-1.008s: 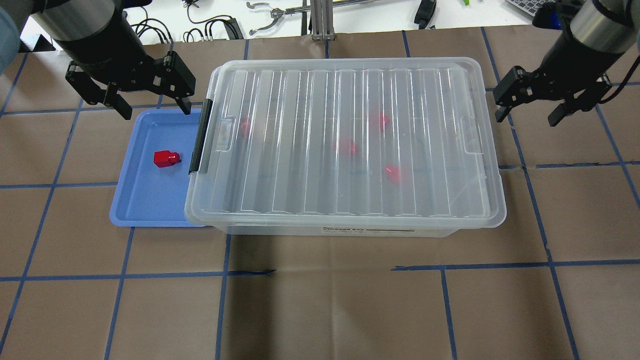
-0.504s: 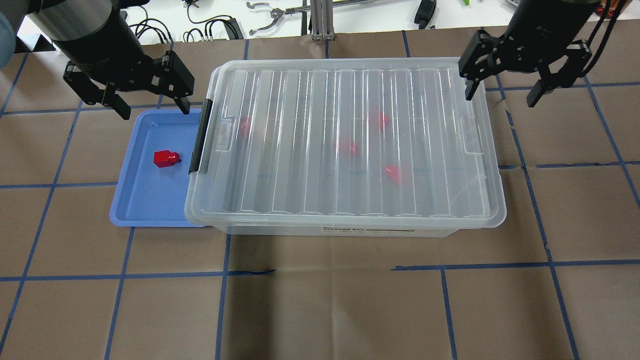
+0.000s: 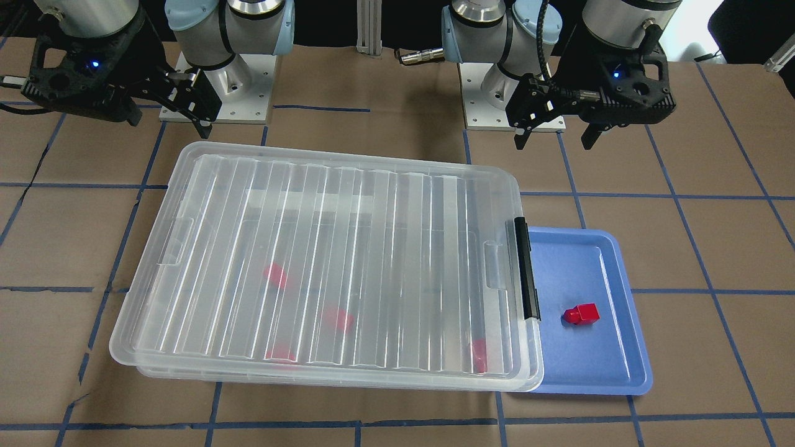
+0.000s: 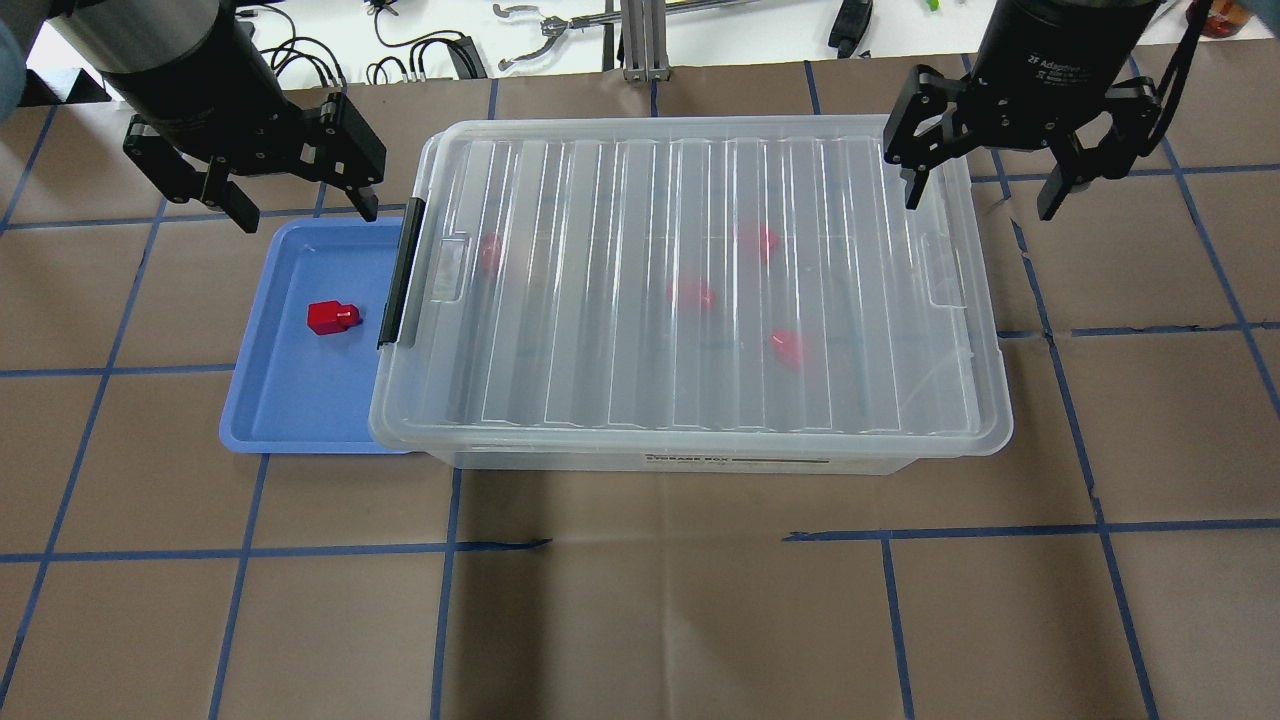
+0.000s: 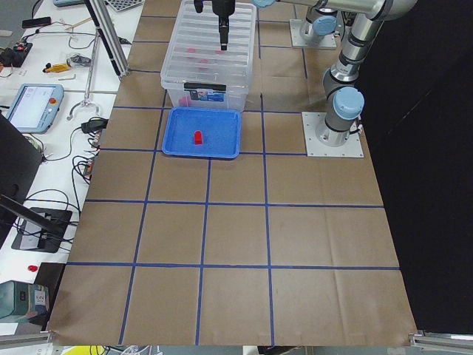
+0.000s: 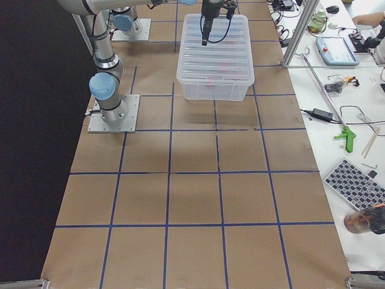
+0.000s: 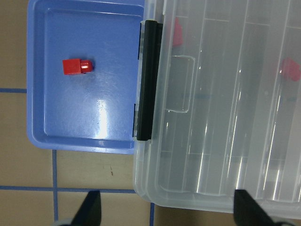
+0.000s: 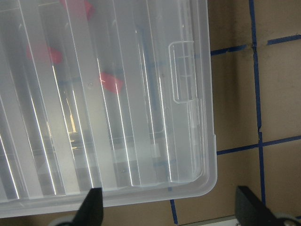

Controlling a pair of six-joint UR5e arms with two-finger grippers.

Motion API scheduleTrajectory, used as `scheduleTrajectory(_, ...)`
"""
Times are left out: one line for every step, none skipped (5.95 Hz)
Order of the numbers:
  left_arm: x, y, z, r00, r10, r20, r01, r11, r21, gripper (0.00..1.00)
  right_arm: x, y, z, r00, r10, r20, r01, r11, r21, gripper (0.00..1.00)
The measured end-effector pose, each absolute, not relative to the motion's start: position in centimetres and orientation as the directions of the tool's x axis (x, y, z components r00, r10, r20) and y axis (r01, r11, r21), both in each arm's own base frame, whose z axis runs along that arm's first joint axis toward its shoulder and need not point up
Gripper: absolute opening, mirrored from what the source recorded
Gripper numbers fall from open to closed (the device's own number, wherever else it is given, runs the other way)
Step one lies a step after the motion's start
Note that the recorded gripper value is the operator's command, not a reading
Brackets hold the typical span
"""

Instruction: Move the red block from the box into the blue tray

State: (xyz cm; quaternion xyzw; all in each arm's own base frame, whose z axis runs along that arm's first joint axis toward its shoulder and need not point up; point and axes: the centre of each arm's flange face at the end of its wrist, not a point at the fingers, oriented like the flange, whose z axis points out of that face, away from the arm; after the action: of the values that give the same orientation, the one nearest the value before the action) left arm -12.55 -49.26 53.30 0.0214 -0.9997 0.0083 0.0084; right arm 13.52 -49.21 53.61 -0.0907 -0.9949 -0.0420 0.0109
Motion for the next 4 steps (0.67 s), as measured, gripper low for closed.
scheduleTrajectory(-12.43,-49.37,53.46,-0.999,-0.045,0.019,-0.046,0.999,-0.019,0.99,13.59,-49.22,53.79,-0.983,0.18,0.025,0.182,0.98,0.078,1.0)
scheduleTrajectory(-12.31,-49.45,53.63,-0.999,-0.048,0.019,-0.048,0.999,-0.023,0.99,13.64,-49.28,53.78,-0.983,0.18,0.024,0.181,0.98,0.077,1.0)
scheduleTrajectory(-12.26,-49.45,53.56,-0.999,-0.049,0.019,-0.049,0.999,-0.021,0.99,13.66,-49.35,53.73,-0.983,0.18,0.022,0.181,0.98,0.078,1.0)
scheduleTrajectory(-12.24,-49.48,53.56,-0.999,-0.049,0.019,-0.049,0.999,-0.021,0.99,13.68,-49.39,53.7,-0.983,0.18,0.02,0.181,0.98,0.078,1.0)
